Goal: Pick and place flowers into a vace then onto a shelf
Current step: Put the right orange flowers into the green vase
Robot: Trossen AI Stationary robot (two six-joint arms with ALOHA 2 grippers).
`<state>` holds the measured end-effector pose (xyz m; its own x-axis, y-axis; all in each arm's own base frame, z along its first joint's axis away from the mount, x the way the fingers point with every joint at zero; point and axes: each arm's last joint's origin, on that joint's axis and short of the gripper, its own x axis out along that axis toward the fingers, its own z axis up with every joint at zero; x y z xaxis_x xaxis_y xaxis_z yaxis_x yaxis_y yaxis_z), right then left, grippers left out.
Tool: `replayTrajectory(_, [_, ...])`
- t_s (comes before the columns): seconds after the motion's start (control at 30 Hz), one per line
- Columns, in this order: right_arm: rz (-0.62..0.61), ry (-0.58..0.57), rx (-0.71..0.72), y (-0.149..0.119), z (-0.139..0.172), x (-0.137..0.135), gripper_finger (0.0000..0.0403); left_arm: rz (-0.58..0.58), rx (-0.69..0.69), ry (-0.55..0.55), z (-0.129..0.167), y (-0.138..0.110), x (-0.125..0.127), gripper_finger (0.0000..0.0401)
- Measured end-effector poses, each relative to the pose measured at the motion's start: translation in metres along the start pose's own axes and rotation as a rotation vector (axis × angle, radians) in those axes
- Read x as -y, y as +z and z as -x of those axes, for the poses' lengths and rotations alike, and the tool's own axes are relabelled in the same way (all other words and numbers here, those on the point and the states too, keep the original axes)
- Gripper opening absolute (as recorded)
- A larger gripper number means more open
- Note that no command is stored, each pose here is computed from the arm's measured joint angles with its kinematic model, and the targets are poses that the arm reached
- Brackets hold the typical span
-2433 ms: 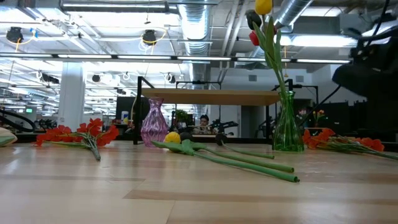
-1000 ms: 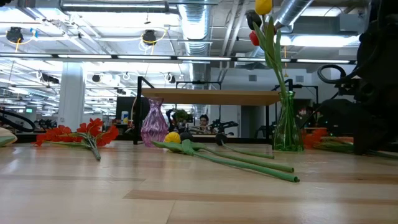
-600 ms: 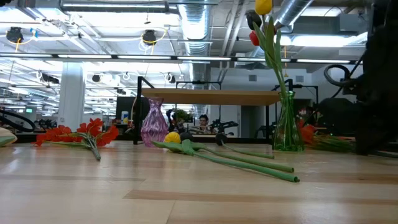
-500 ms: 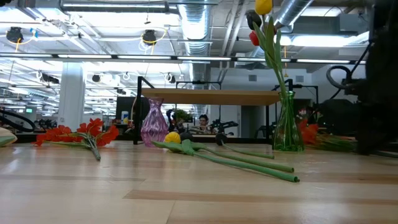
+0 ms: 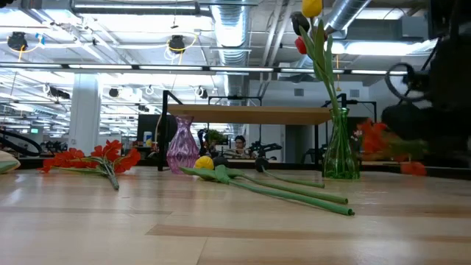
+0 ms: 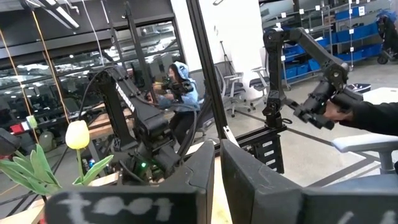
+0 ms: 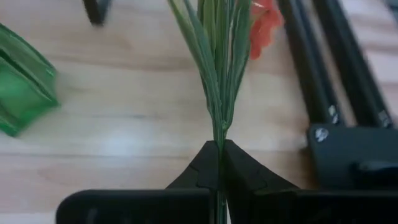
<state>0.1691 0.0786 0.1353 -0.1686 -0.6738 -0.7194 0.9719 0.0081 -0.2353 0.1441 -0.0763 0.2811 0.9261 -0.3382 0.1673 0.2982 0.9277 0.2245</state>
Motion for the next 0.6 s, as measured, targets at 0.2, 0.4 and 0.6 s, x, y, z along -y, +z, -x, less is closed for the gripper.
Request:
replayTrajectory(0.2, [0.041,-0.039,0.062,0.021,0.028,0.001,0.0001,0.000,0.000,0.000,0.000,0.000,0.000,0.0016])
replayTrajectory(0.4, [0.016,0.051,0.109,0.045,0.047,0.013,0.0000,-0.001,-0.006,-0.001,0.000,-0.001,0.000,0.0016])
replayTrajectory(0.6, [-0.059,0.227,0.205,0.067,0.051,0.033,0.0000,-0.001,-0.006,-0.001,0.000,-0.001,0.000,0.0016])
